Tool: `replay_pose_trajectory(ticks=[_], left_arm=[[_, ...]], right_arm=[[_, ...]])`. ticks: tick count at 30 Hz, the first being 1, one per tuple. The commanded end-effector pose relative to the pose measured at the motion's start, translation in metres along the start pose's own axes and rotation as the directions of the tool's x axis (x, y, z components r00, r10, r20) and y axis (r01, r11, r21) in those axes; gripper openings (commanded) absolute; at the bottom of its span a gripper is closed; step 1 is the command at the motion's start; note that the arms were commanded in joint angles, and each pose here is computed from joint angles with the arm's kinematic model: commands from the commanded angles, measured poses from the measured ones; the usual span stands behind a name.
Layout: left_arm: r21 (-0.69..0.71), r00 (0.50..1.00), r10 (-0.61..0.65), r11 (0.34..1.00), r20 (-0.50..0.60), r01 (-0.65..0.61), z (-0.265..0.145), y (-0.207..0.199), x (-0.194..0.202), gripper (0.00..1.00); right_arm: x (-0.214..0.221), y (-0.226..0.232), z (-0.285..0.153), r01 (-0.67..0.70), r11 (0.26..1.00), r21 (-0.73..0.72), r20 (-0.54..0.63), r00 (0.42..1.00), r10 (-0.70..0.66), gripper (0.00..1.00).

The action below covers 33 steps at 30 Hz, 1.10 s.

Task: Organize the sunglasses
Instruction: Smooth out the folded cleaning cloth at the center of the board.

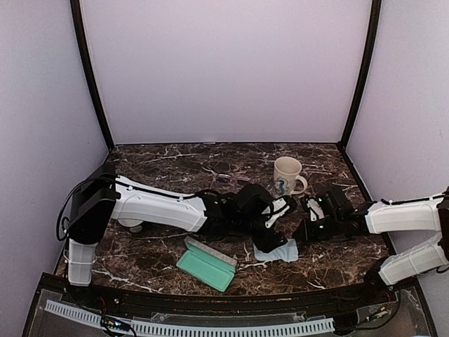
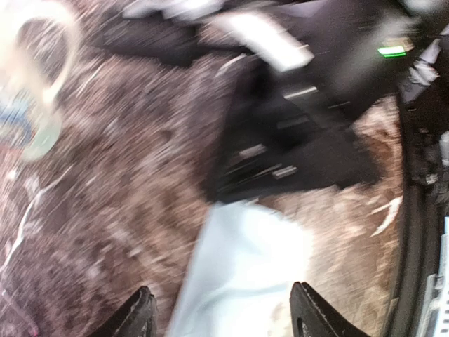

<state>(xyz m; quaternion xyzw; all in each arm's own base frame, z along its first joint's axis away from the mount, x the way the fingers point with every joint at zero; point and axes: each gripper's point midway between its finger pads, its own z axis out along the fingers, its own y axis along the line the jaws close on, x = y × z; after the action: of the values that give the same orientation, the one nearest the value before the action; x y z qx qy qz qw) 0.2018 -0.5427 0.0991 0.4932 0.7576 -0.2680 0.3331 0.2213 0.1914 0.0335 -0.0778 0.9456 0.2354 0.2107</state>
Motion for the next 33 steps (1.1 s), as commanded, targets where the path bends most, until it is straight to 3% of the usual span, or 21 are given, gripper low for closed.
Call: replay_pose_trajectory(ticks=[1, 9, 16, 23, 33], left_arm=[[0.009, 0.993, -0.055, 0.998, -0.108, 0.057, -0.015, 0.023, 0.020, 0.65], [-0.039, 0.979, -0.071, 0.997, -0.193, 0.065, -0.010, 0.053, 0.051, 0.62], [-0.072, 0.967, -0.048, 0.997, -0.251, 0.031, 0.004, 0.061, 0.073, 0.63], [-0.110, 0.967, -0.048, 0.994, -0.251, 0.021, 0.008, 0.070, 0.078, 0.62], [-0.135, 0.964, -0.070, 0.990, -0.256, 0.036, 0.009, 0.075, 0.087, 0.60]], right_arm=[[-0.009, -0.002, 0.001, 0.008, 1.000, 0.014, 0.022, 1.000, -0.009, 0.16], [-0.006, 0.002, 0.003, 0.010, 1.000, -0.016, 0.004, 1.000, -0.010, 0.18], [-0.013, 0.037, -0.022, 0.039, 0.986, -0.164, 0.098, 0.995, -0.023, 0.21], [0.001, 0.072, -0.030, 0.063, 0.947, -0.315, 0.127, 0.992, -0.024, 0.23], [0.029, 0.112, -0.007, 0.101, 0.913, -0.396, 0.077, 0.994, -0.077, 0.22]])
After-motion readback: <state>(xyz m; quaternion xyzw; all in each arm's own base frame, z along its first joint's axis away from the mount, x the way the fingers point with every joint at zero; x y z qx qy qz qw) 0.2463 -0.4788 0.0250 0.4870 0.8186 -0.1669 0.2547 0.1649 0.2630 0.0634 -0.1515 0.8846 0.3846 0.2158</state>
